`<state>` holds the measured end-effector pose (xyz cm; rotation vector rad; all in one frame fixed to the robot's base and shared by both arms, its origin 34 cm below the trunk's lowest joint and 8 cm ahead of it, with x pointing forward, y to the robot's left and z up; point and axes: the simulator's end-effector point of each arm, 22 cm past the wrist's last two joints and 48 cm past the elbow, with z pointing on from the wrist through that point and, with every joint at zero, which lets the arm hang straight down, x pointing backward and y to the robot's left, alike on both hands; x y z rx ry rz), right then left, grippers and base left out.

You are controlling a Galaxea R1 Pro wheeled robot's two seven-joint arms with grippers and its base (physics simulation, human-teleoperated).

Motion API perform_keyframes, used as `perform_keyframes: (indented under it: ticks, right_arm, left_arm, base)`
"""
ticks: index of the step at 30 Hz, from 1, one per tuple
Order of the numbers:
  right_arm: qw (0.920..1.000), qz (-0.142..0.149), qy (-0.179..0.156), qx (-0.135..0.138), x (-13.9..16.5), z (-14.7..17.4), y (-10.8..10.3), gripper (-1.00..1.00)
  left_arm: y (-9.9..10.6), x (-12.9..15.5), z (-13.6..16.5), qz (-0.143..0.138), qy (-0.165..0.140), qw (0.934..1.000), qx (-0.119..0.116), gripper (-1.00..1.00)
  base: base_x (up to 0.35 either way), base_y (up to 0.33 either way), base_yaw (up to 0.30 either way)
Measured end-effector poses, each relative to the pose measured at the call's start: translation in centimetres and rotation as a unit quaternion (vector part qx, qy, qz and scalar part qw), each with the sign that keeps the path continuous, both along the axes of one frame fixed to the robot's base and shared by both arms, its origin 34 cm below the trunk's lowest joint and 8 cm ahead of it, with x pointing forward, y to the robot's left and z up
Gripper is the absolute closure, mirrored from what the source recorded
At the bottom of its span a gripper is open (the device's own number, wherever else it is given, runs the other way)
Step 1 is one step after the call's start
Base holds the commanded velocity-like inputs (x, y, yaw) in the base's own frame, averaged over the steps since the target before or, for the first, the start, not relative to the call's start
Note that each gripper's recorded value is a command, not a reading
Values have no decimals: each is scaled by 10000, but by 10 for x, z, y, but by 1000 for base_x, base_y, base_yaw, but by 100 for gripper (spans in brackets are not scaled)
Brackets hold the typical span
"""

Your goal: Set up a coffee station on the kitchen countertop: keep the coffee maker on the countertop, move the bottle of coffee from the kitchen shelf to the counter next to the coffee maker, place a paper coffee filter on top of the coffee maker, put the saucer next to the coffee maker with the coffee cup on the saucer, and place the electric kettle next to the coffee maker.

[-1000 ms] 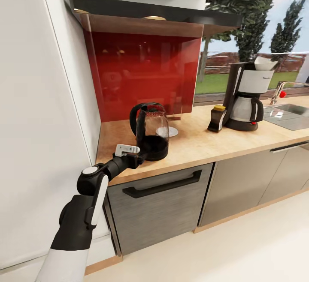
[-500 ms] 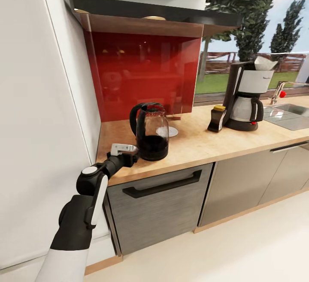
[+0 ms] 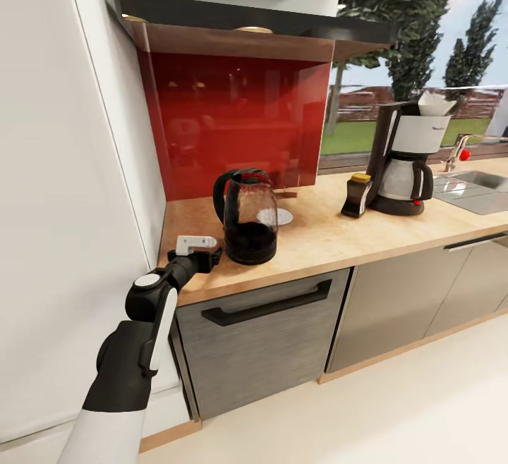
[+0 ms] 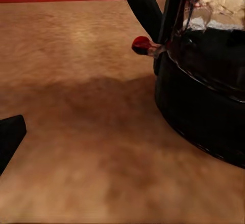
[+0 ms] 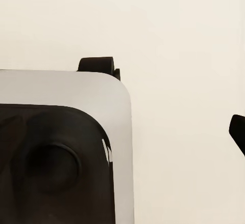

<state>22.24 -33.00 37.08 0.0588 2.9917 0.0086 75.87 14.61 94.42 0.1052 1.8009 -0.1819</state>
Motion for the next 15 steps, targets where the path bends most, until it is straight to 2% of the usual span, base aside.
perform_keyframes:
  ticks: [15]
  right_arm:
    - [10000, 3, 0, 0, 0, 0, 0, -100]
  left_arm:
    - [5, 1, 1, 100, -21, 9999, 21, -100]
  base:
    - [0, 0, 0]
